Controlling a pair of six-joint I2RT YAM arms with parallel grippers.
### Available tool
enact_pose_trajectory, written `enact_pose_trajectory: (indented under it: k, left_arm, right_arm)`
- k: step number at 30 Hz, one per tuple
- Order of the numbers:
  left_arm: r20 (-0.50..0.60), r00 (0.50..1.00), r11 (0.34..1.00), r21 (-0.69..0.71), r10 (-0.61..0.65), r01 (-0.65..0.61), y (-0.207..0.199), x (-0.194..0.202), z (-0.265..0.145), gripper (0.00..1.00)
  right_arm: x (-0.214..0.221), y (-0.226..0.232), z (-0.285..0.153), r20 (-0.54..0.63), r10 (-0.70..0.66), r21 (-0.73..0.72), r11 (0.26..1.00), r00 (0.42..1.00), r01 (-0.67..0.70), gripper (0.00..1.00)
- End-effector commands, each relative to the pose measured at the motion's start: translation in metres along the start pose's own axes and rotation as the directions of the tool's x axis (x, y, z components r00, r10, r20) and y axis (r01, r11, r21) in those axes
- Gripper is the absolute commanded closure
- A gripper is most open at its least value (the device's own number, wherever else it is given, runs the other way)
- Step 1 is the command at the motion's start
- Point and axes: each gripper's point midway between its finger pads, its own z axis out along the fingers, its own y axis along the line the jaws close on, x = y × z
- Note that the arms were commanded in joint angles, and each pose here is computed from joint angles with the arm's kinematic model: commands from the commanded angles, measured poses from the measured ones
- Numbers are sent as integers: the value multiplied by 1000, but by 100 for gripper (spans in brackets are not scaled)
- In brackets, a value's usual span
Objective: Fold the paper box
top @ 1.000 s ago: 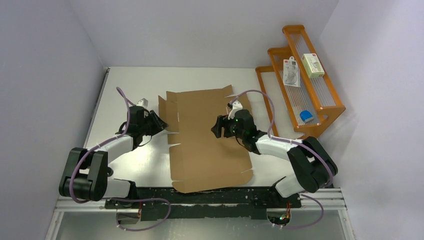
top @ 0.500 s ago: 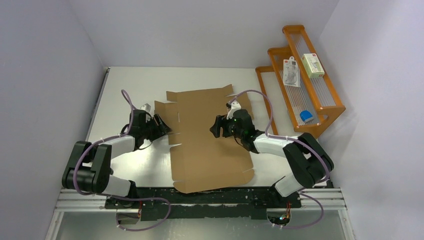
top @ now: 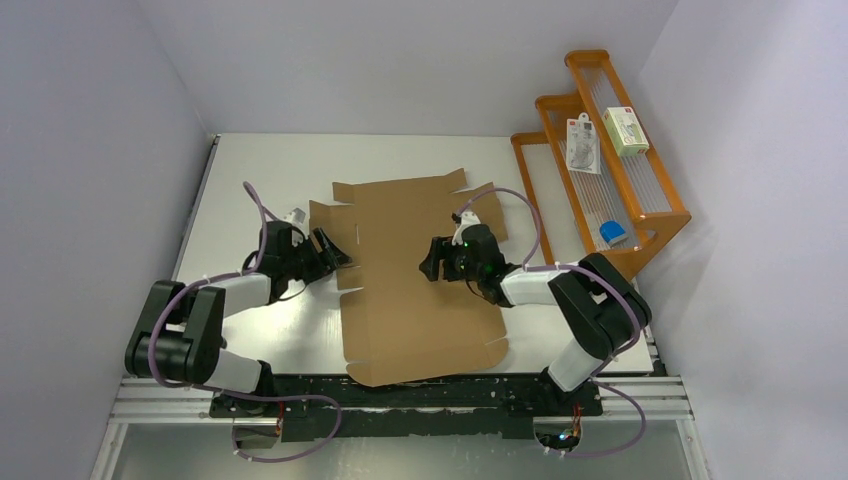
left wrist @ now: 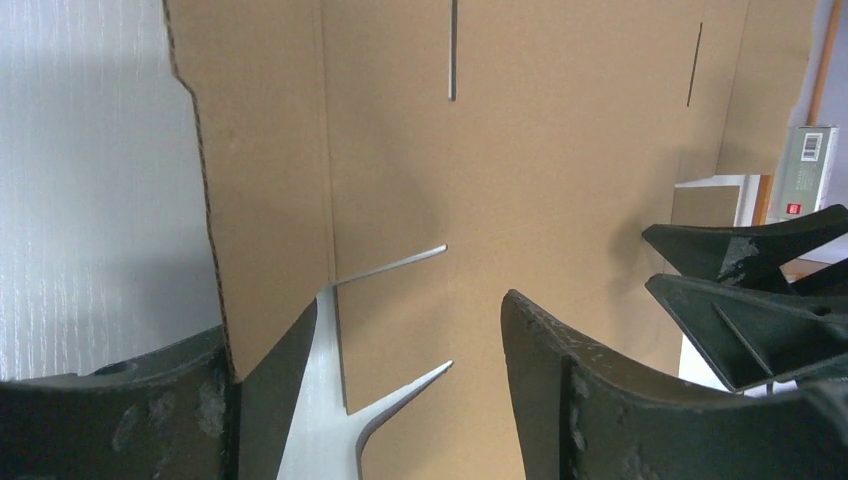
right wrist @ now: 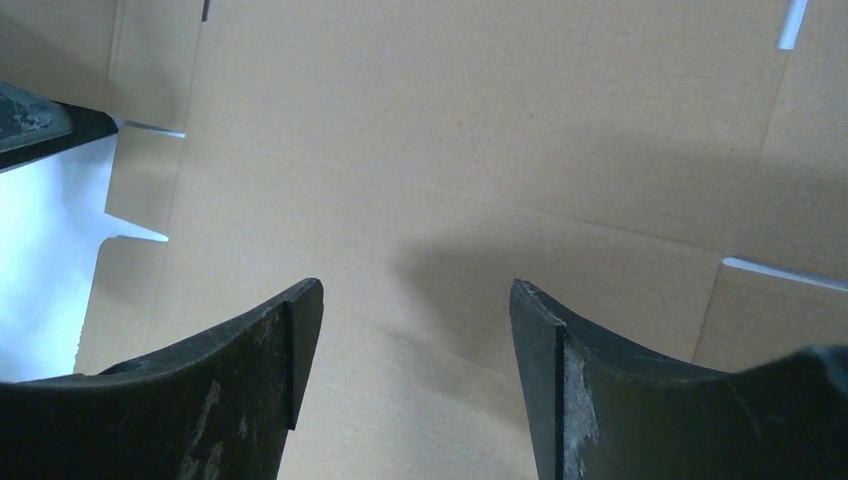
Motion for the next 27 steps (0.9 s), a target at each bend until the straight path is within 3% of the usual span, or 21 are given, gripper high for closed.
enact_pose_trajectory:
  k: [1, 14, 27]
  left_arm:
    - [-70, 997, 999, -36, -37, 34, 13, 29, -8, 25]
    - [-102, 992, 997, 30, -70, 74, -1, 43, -9, 25]
    - [13, 997, 987, 141, -78, 76, -48, 9, -38, 25]
  right_arm:
    - [2, 2, 3, 21, 27, -10, 1000, 999, -26, 28]
    - [23, 6, 13, -3, 70, -7, 998, 998, -70, 29]
    - [31, 5, 16, -20, 66, 34, 997, 998, -66, 29]
